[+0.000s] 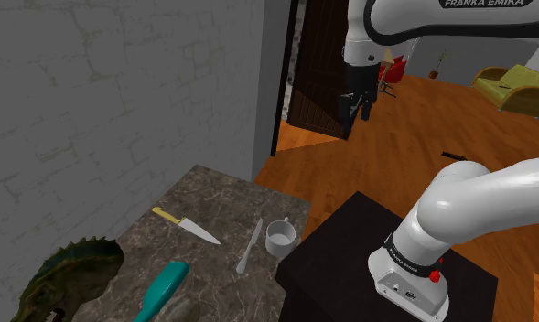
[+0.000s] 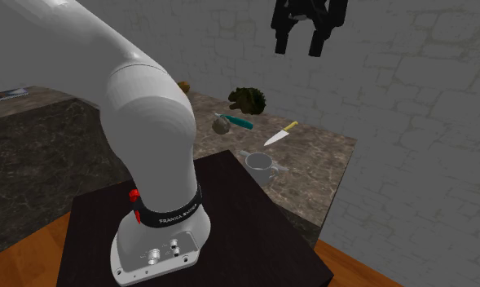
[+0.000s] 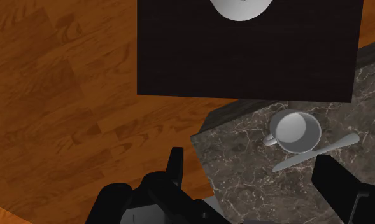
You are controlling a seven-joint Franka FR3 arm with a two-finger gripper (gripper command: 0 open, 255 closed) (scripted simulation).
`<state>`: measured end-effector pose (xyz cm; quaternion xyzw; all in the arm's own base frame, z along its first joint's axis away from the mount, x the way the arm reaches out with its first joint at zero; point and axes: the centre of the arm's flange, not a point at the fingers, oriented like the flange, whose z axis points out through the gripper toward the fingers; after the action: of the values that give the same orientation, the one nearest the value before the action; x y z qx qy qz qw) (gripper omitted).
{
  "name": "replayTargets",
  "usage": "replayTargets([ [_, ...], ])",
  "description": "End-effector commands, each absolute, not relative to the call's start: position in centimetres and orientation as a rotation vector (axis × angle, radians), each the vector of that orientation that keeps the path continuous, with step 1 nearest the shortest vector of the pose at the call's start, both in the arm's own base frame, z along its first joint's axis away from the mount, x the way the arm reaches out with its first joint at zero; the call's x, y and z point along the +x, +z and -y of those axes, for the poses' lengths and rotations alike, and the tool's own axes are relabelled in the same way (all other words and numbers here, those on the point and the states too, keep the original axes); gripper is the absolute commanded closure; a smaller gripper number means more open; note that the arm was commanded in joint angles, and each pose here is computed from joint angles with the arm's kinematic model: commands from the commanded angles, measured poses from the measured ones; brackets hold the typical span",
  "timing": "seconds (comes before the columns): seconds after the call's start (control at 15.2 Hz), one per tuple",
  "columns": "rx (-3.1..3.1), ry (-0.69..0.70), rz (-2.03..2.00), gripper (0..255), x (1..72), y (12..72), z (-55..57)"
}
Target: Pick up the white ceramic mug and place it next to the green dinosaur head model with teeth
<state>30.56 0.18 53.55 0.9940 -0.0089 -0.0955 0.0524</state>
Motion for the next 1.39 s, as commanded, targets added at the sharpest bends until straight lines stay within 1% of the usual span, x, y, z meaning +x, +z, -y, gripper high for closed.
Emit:
replayTargets([
  [0.0, 3.023, -0.291, 0.027, 0, 30.6, 53.5, -0.2],
  [1.32, 3.070, -0.081, 0.024, 0, 30.4, 30.6, -12.0],
])
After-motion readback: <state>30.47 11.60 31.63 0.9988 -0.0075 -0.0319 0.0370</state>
